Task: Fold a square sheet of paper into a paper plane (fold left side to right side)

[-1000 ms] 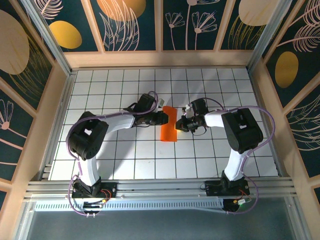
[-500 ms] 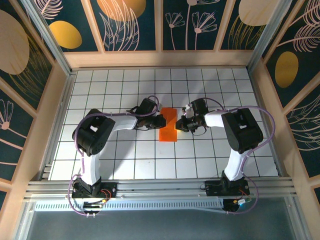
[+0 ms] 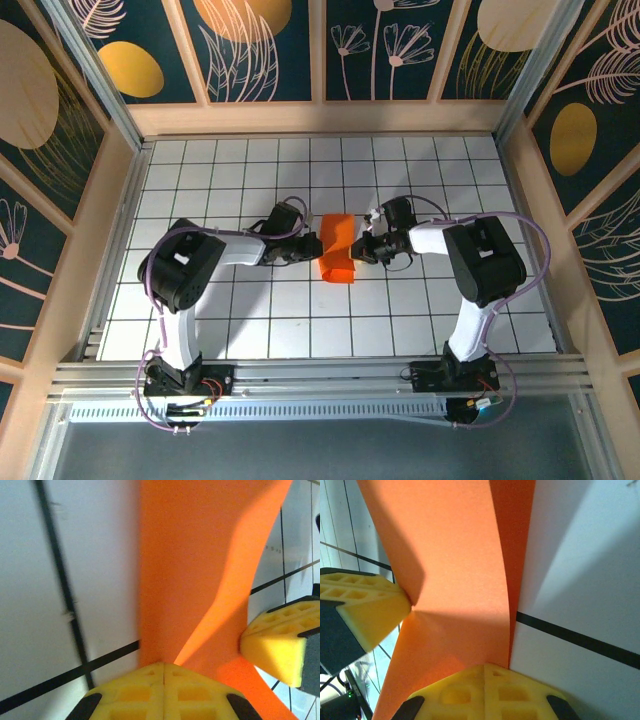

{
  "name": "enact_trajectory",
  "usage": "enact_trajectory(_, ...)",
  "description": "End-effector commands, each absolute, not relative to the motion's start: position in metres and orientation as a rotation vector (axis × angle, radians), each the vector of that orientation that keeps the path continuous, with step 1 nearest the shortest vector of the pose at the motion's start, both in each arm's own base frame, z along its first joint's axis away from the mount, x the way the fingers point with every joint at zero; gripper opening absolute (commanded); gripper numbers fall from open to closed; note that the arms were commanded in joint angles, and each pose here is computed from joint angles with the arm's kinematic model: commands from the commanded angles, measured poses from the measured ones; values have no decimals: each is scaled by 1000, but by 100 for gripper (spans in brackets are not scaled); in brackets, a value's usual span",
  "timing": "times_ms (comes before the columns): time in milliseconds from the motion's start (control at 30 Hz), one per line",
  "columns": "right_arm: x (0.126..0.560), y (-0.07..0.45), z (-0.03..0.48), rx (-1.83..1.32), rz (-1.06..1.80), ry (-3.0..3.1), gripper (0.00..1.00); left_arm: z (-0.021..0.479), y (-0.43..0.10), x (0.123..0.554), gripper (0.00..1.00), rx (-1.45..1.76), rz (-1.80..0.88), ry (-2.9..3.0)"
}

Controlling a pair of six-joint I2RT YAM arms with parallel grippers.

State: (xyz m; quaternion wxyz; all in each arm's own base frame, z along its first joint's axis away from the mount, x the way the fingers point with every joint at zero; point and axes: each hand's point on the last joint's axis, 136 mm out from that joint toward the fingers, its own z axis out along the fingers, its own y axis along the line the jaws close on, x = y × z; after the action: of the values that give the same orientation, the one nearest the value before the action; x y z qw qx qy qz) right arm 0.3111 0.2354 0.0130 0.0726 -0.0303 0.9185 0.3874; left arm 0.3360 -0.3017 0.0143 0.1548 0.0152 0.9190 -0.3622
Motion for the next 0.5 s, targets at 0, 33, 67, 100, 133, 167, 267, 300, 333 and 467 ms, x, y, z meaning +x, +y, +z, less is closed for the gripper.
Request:
enact_trajectory(0, 291, 196, -48, -3, 822, 2958, 0, -7, -262, 330, 5, -60, -897, 2711)
enact_trajectory(33, 291, 197, -47, -4, 828, 2955, 0, -2, -262, 332, 5, -47, -896, 2696)
enact_trajectory(67, 291, 198, -47, -3, 830, 2955, 0, 5, -263, 333, 4, -34, -907, 2674)
enact_trajectory(100, 292, 198, -46, -5, 832, 2951, 0, 13, -266, 334, 4, -16, -925, 2652)
enact_trajectory(133, 292, 198, -46, -5, 832, 2950, 0, 18, -268, 335, 4, -5, -941, 2636)
enact_trajectory(167, 292, 198, -46, -4, 832, 2950, 0, 26, -271, 336, 4, 13, -962, 2615)
enact_trajectory(267, 293, 198, -45, -6, 827, 2948, 0, 41, -289, 334, 3, 89, -1018, 2578)
enact_trajectory(300, 293, 198, -44, -9, 825, 2945, 0, 45, -297, 333, 3, 119, -1033, 2573)
enact_trajectory(333, 292, 198, -45, -8, 822, 2947, 0, 47, -303, 332, 3, 144, -1045, 2570)
enact_trajectory(467, 292, 197, -45, -7, 824, 2949, 0, 47, -327, 332, 3, 200, -1083, 2574)
